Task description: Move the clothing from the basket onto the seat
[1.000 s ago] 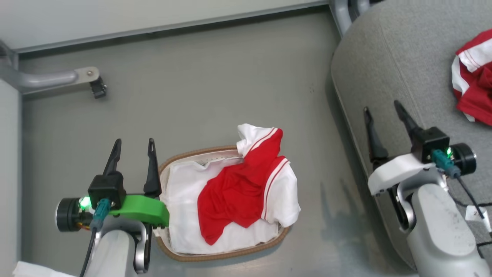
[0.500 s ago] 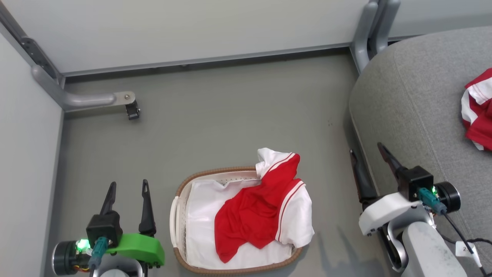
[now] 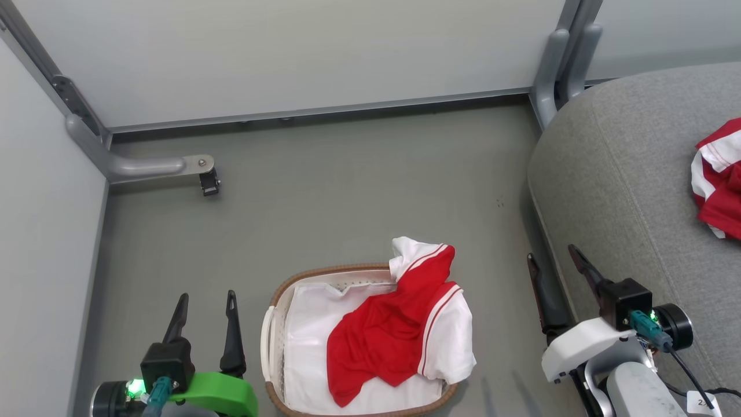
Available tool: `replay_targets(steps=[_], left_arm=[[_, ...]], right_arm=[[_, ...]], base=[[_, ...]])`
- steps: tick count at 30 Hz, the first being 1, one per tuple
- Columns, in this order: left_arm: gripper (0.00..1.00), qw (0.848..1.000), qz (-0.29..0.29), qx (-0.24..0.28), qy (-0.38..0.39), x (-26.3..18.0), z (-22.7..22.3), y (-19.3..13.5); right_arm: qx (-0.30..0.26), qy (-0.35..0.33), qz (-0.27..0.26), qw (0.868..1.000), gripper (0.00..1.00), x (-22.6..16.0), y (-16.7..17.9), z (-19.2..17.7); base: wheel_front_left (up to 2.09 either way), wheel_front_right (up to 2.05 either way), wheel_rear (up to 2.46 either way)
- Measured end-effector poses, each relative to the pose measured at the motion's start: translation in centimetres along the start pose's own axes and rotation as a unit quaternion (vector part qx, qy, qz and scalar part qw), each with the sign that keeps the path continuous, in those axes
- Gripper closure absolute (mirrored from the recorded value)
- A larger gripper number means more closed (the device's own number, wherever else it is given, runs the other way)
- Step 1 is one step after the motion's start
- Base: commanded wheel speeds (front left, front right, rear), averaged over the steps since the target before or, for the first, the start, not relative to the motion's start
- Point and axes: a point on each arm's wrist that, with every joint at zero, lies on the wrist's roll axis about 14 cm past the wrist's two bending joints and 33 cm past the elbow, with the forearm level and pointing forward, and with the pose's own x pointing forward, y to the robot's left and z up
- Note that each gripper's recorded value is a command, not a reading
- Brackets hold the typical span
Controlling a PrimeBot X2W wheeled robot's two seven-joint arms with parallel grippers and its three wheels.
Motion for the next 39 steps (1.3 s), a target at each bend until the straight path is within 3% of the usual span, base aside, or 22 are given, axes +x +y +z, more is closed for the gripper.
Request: replay_targets(steps=[17,39], left_arm=[[0.00,0.992,-0.109,-0.025,0.062,4.6,-4.0,-6.3],[0.00,0.953,-0.233,-0.011,0.194,10.6,-16.2,-12.9]], right_arm=[[-0.003,-0.029,-0.015,0.999,0.00,4.4,-2.0,1.2],[-0.010,0.007,-0.041,0.999,0.00,9.9,-5.8,-4.5]], base=[[0.00,0.00,0.00],[0.00,0.00,0.00]])
